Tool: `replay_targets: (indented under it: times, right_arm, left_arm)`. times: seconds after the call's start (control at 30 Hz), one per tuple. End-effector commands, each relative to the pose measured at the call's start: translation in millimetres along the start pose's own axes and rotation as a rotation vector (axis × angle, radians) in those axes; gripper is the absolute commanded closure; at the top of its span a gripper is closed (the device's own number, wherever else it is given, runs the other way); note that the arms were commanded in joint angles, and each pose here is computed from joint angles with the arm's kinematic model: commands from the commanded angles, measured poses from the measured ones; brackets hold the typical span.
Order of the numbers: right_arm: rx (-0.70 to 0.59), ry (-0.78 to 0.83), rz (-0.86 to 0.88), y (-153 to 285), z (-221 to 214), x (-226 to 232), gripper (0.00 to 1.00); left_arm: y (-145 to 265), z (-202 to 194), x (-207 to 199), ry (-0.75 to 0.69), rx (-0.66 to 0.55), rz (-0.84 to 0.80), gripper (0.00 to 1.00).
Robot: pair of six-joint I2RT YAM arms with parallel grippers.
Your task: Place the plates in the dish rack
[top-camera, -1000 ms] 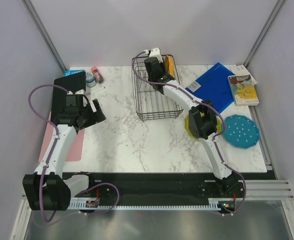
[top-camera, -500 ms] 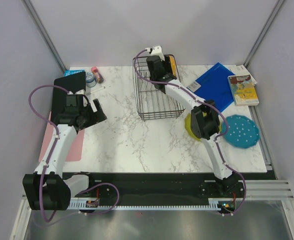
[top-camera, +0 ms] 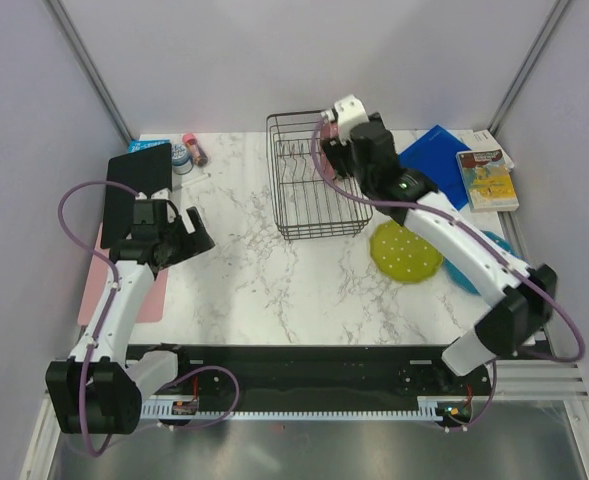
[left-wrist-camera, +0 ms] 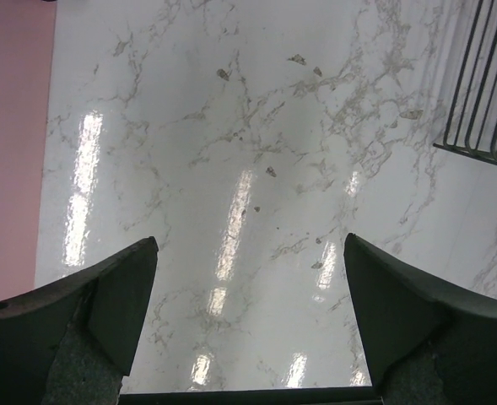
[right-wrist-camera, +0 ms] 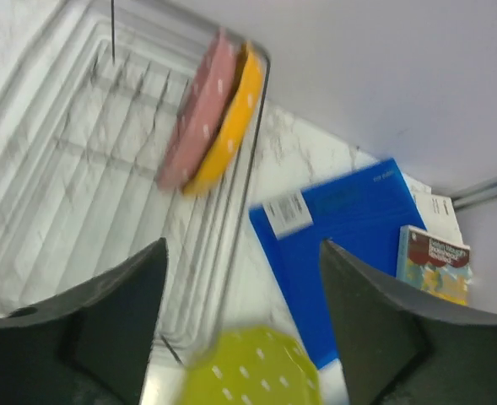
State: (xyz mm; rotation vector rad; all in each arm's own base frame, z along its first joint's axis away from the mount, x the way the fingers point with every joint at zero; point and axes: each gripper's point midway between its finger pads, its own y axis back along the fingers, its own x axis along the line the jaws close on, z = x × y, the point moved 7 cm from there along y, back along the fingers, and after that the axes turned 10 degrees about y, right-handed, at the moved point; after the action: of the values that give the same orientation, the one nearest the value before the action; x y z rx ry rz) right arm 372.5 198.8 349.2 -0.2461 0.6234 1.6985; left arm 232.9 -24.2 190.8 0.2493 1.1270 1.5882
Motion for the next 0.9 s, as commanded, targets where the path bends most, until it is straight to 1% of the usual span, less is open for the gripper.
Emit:
replay_targets:
  times: [0.0, 0.03, 0.07, 0.1, 0.13, 0.17, 0.2, 0.23, 0.37, 0.4, 0.5, 0.57, 0.77, 0.87]
  right_arm:
    - [0.217, 0.267, 0.353, 52, -117, -7, 0.32]
    - [0.246, 0.301, 0.384, 70, -145, -7, 0.36]
    - [0.258, 0.324, 0.392, 77, -159, -10, 0.4]
    - [0.257, 0.343, 0.374, 85, -169, -19, 0.45]
    - [0.302, 0.364, 0.399, 86, -191, -13, 0.5]
    - [0.308, 0.374, 0.409, 86, -199, -12, 0.58]
    - [0.327, 0.383, 0.443, 84, -211, -6, 0.87]
    - [0.334, 0.41, 0.465, 81, -217, -2, 1.0]
    - [0.395, 0.443, 0.536, 58, -242, 16, 1.0]
    - [0.432, 0.45, 0.569, 51, -251, 24, 1.0]
    - [0.454, 0.442, 0.627, 39, -264, 35, 1.0]
    - [0.426, 0.445, 0.673, 37, -267, 42, 1.0]
    - [0.476, 0.485, 0.763, 33, -290, 56, 1.0]
    - [0.47, 0.487, 0.827, 34, -293, 64, 1.0]
  left_arm:
    - [5, -10, -10, 0.106, 0.015, -0.111, 0.04]
    - [4, -15, -11, 0.129, 0.038, -0.126, 0.05]
    - [2, -23, -9, 0.148, 0.074, -0.132, 0.05]
    - [3, -29, -12, 0.184, 0.105, -0.159, 0.06]
    - [2, -33, -11, 0.197, 0.122, -0.162, 0.08]
    - [1, -38, -9, 0.205, 0.135, -0.16, 0.09]
    - [0, -40, -8, 0.206, 0.145, -0.158, 0.09]
    - [0, -39, -8, 0.198, 0.14, -0.158, 0.11]
    - [1, -33, -10, 0.169, 0.13, -0.162, 0.14]
    - [0, -32, -10, 0.171, 0.124, -0.153, 0.15]
    - [-3, -27, -6, 0.2, 0.111, -0.145, 0.15]
    - [-4, -25, -3, 0.208, 0.108, -0.139, 0.16]
    - [-6, -20, -1, 0.21, 0.082, -0.131, 0.15]
    - [-7, -22, 0, 0.213, 0.083, -0.132, 0.15]
